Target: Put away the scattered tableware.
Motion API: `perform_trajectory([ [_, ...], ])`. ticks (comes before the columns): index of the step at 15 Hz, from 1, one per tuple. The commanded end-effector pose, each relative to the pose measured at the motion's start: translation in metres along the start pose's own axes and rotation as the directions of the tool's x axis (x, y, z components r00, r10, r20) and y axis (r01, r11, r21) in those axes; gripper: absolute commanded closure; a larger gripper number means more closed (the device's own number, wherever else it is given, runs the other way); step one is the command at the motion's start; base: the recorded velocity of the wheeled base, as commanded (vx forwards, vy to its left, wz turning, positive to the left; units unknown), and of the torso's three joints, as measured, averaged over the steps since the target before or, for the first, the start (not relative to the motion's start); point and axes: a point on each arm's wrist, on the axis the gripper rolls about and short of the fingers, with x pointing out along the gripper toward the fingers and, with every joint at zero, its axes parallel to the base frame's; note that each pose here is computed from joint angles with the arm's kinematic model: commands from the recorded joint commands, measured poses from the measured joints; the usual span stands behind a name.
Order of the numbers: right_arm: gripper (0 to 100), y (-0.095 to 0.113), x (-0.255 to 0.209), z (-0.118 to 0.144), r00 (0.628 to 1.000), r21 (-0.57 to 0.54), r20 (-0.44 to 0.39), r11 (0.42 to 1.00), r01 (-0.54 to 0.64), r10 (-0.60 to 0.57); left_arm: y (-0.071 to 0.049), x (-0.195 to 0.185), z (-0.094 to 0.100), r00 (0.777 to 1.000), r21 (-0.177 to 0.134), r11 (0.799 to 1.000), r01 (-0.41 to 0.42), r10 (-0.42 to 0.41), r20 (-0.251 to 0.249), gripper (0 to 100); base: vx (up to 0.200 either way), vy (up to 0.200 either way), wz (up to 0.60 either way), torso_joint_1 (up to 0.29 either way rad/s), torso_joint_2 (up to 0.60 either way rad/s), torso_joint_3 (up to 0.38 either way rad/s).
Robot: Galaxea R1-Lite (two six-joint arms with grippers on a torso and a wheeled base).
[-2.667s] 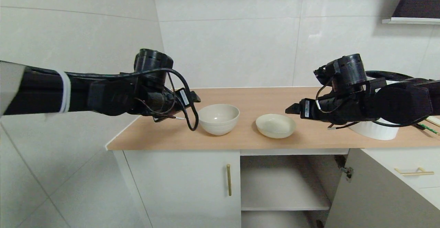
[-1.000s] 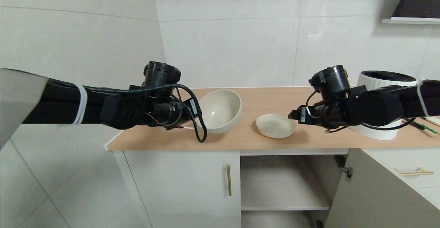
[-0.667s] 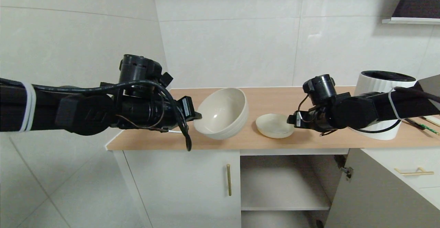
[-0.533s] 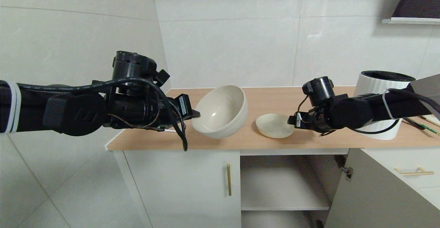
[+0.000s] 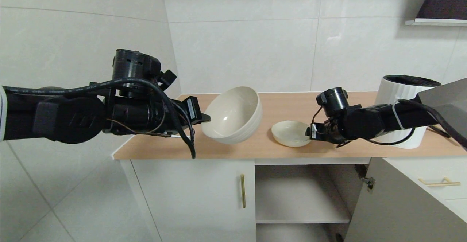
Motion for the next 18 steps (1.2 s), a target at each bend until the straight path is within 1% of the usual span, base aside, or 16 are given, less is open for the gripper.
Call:
perform_trajectory([
  [1,100,0.001,0.003,-0.002,1.000,0.010,-0.006,1.000,-0.001,0.001,-0.001,-0.001,0.001,1.000,-0.002,1.000,0.003,-0.003,0.010,100,0.000,0.000,0.00,0.000,0.00,0.000],
  [3,100,0.001,-0.001,0.000,1.000,0.023,-0.002,1.000,-0.008,0.008,-0.002,0.000,0.003,1.000,-0.015,1.000,0.004,-0.004,0.014,100,0.000,0.000,0.00,0.000,0.00,0.000],
  [4,100,0.001,-0.003,0.002,1.000,0.026,0.002,1.000,-0.011,0.011,-0.002,0.001,0.004,1.000,-0.028,1.000,0.006,-0.005,0.024,100,0.000,0.000,0.00,0.000,0.00,0.000],
  [5,100,0.000,-0.009,0.004,1.000,0.036,0.008,0.999,-0.024,0.024,-0.001,0.002,0.006,0.999,-0.049,0.999,0.000,0.002,0.048,100,0.000,0.000,0.00,0.000,0.00,0.000],
  [6,100,-0.001,-0.019,0.008,0.998,0.048,0.002,0.997,-0.068,0.068,-0.001,0.000,0.009,0.996,-0.068,0.998,-0.006,0.012,0.088,100,0.000,0.000,0.00,0.000,0.00,0.000],
  [7,100,-0.005,-0.039,0.013,0.992,0.056,-0.014,0.990,-0.127,0.128,0.000,-0.003,0.012,0.994,-0.070,0.998,-0.009,0.017,0.112,100,0.000,0.000,0.00,0.000,0.00,0.000],
  [8,100,-0.008,-0.055,0.017,0.984,0.060,-0.024,0.983,-0.173,0.175,0.002,-0.007,0.014,0.992,-0.077,0.997,-0.018,0.028,0.124,100,0.000,0.000,0.00,0.000,0.00,0.000],
  [10,100,-0.016,-0.081,0.018,0.976,0.069,-0.034,0.975,-0.212,0.215,0.010,-0.013,0.016,0.987,-0.092,0.994,-0.054,0.067,0.148,100,0.000,0.000,0.00,0.000,0.00,0.000],
  [11,100,-0.020,-0.093,0.015,0.974,0.066,-0.039,0.973,-0.222,0.225,0.009,-0.020,0.017,0.983,-0.093,0.994,-0.058,0.073,0.166,100,0.000,0.000,0.00,0.000,0.00,0.000],
  [12,100,-0.023,-0.102,0.013,0.972,0.065,-0.039,0.971,-0.231,0.234,0.010,-0.024,0.013,0.983,-0.093,0.994,-0.064,0.079,0.163,100,0.000,0.000,0.00,0.000,0.00,0.000],
  [13,100,-0.026,-0.108,0.010,0.971,0.064,-0.044,0.971,-0.232,0.235,0.012,-0.028,0.007,0.985,-0.091,0.993,-0.073,0.086,0.149,100,0.000,0.000,0.00,0.000,0.00,0.000],
  [14,100,-0.031,-0.115,0.005,0.968,0.061,-0.055,0.968,-0.242,0.245,0.017,-0.027,-0.003,0.988,-0.086,0.992,-0.093,0.103,0.113,100,0.000,0.000,0.00,0.000,0.00,0.000],
  [15,100,-0.033,-0.117,0.003,0.966,0.062,-0.062,0.967,-0.247,0.251,0.020,-0.027,-0.008,0.989,-0.074,0.992,-0.105,0.112,0.099,100,0.000,0.000,0.00,0.000,0.00,0.000],
  [16,100,-0.038,-0.125,-0.004,0.964,0.060,-0.077,0.966,-0.251,0.255,0.027,-0.028,-0.022,0.990,-0.018,0.991,-0.130,0.130,0.051,100,0.000,0.000,0.00,0.000,0.00,0.000],
  [17,100,-0.040,-0.128,-0.009,0.963,0.058,-0.088,0.967,-0.249,0.253,0.029,-0.028,-0.034,0.990,0.026,0.989,-0.143,0.143,0.009,100,0.000,0.000,0.00,0.000,0.00,0.000],
  [18,100,-0.043,-0.130,-0.014,0.962,0.056,-0.096,0.967,-0.250,0.255,0.032,-0.026,-0.041,0.987,0.058,0.986,-0.157,0.158,-0.026,100,0.000,0.000,0.00,0.000,0.00,0.000],
])
